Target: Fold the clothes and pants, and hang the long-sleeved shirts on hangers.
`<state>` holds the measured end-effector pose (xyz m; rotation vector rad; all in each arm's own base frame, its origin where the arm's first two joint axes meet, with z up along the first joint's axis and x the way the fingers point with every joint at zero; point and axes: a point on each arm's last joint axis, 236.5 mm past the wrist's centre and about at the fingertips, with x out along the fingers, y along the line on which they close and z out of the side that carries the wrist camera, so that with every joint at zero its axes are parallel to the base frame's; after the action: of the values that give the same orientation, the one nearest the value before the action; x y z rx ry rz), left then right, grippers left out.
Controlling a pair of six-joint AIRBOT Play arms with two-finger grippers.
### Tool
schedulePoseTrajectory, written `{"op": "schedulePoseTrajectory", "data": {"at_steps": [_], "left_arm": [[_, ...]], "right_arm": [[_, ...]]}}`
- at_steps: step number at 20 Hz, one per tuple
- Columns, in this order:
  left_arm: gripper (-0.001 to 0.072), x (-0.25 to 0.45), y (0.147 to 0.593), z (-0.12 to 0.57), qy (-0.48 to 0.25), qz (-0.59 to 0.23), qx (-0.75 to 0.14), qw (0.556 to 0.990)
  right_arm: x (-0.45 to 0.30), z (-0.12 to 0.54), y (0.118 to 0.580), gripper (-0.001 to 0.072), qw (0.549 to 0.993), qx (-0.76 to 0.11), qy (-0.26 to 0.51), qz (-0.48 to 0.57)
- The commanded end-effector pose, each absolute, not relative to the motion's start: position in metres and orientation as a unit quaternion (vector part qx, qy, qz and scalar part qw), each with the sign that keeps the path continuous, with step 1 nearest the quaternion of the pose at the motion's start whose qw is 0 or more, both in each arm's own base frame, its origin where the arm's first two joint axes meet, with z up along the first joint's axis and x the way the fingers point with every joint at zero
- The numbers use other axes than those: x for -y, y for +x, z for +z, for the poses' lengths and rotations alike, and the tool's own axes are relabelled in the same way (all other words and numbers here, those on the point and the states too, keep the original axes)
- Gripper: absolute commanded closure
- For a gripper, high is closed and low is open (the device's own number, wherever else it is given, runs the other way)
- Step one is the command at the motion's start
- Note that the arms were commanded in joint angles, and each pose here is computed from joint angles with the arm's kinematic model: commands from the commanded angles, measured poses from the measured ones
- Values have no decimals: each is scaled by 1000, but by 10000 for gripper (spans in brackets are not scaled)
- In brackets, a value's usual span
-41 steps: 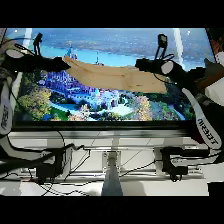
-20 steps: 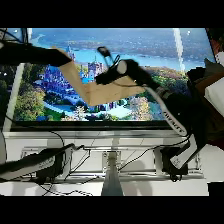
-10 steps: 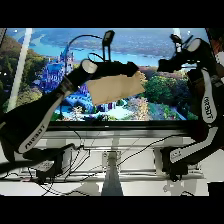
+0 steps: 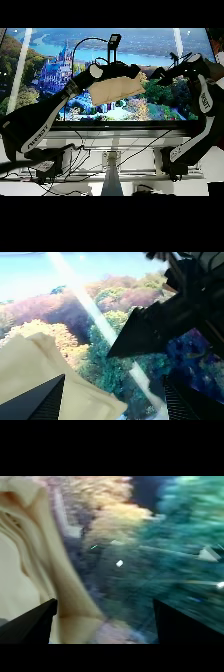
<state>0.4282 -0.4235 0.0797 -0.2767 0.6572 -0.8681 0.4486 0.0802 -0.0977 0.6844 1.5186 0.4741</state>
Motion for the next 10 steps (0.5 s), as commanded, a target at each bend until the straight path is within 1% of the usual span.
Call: {"op": "schedulePoseTrajectory", "data": {"at_steps": [1, 3, 4, 5, 6, 7, 8, 10], "left_arm": [[19, 406, 424, 76, -128, -426, -343, 827], [20, 398, 411, 78, -124, -447, -367, 806], [21, 394, 408, 82, -124, -453, -373, 800], [29, 388, 405, 88, -124, -459, -375, 796], [29, 382, 404, 96, -124, -462, -374, 795], [30, 375, 403, 106, -124, -465, -370, 795], [45, 366, 403, 117, -124, -466, -364, 797], [195, 338, 408, 135, -91, -455, -346, 815]], "right_arm": [[-171, -112, 432, 31, 599, -683, 312, 278], [-220, -116, 427, 37, 619, -670, 254, 320], [-240, -117, 426, 127, 628, -664, 237, 329], [-257, -119, 429, 264, 643, -655, 217, 333], [-270, -119, 433, 496, 659, -644, 195, 337], [-277, -116, 437, 658, 670, -636, 174, 342], [-281, -108, 443, 698, 680, -627, 154, 347], [-269, -83, 460, 698, 706, -614, 128, 330]]}}
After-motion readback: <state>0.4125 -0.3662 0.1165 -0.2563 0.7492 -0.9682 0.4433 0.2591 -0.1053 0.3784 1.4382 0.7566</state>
